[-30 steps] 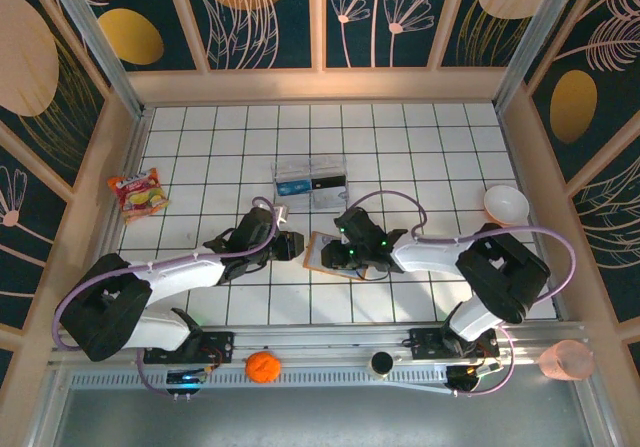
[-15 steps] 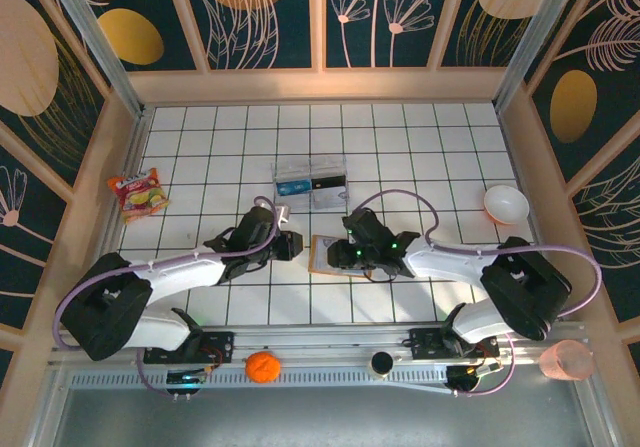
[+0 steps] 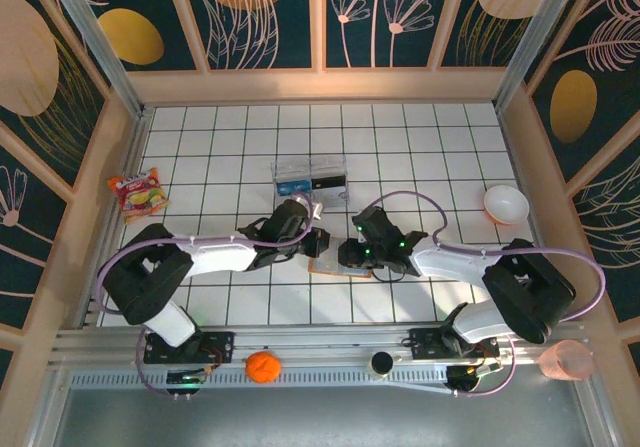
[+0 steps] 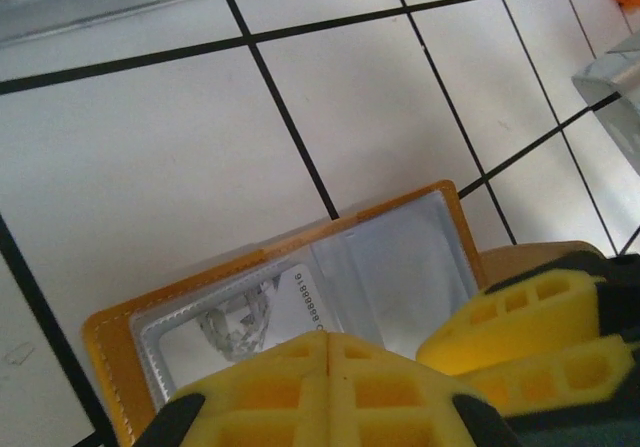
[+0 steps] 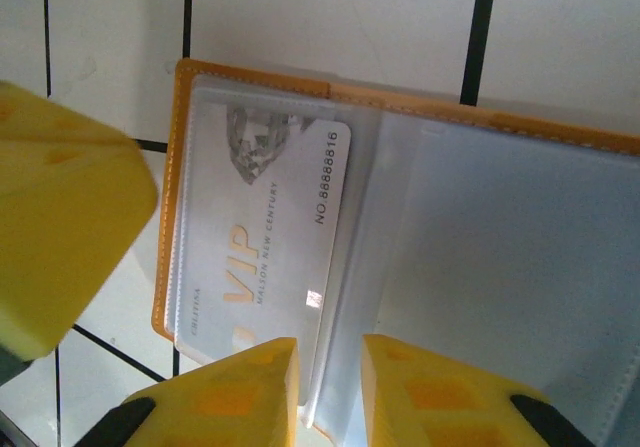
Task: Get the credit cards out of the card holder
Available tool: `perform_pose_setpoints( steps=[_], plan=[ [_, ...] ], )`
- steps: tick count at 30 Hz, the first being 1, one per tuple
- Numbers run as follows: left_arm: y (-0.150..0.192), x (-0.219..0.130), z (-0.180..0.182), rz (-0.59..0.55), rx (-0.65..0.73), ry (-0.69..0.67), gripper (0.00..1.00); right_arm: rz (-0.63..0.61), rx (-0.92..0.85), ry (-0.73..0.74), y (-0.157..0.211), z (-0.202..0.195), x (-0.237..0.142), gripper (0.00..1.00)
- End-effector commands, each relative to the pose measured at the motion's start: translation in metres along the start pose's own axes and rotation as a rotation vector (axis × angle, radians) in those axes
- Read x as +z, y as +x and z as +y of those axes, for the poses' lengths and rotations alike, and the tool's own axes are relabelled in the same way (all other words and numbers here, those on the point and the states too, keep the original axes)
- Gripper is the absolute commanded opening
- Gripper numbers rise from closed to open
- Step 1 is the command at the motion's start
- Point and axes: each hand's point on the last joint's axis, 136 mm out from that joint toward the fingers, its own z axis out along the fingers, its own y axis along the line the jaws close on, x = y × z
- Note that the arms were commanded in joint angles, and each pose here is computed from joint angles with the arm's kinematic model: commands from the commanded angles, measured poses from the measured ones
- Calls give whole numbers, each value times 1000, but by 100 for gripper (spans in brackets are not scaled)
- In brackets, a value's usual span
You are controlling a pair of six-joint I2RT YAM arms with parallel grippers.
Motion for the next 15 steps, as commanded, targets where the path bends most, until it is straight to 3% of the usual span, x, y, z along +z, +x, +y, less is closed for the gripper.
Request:
perform_pose_setpoints(
  steps=[1, 10, 15],
  plan=[
    [3, 5, 10, 10, 11, -55, 0, 10, -19, -19, 2, 1, -2, 22],
    [51, 0, 53, 97, -67, -182, 0, 12, -30, -63, -3, 6, 1, 22],
    [69, -9, 55, 118, -128, -152, 0, 27, -47, -124, -7, 20, 6, 22]
  ],
)
